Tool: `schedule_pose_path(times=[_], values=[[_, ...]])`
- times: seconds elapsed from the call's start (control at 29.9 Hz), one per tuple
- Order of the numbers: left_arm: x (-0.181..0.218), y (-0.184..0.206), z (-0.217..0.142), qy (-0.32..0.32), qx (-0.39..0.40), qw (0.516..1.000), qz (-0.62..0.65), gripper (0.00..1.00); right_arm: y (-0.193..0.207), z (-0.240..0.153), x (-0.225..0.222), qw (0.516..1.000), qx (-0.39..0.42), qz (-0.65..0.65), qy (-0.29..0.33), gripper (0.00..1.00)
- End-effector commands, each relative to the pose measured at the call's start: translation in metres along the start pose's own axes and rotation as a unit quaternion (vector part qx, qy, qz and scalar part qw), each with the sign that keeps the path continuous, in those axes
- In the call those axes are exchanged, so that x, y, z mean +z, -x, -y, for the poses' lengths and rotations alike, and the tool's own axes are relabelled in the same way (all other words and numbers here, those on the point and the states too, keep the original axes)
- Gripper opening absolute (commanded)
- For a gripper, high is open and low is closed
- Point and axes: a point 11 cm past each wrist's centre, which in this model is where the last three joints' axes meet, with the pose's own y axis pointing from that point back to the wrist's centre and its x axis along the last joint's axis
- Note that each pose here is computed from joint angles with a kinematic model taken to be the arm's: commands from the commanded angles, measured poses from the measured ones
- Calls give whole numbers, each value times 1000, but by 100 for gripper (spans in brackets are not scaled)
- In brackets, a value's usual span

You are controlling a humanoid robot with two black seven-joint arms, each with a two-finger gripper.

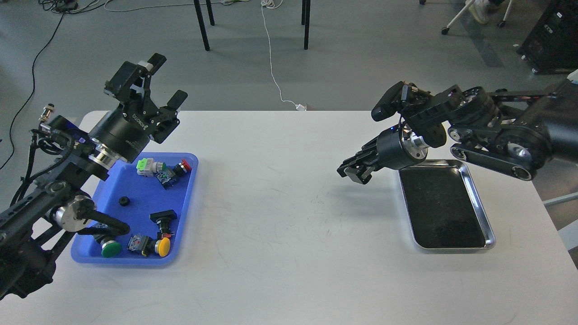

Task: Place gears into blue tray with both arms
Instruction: 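Carry the gear to the table center, release it, withdraw the right gripper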

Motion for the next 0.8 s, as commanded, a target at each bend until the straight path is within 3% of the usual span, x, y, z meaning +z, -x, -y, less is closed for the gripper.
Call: schedule_pose_path(times=[0.0, 0.33, 0.77], values=[[2, -2, -1, 0, 2, 1000, 3, 98, -10, 32, -26, 999, -11, -23, -29, 21], [5, -7, -3, 1, 6, 1000, 8, 98, -10, 99, -81, 994, -43, -56, -80, 23], [6, -9, -4, 3, 9, 1000, 8, 98, 8, 107, -74, 995, -54, -43, -73, 27]])
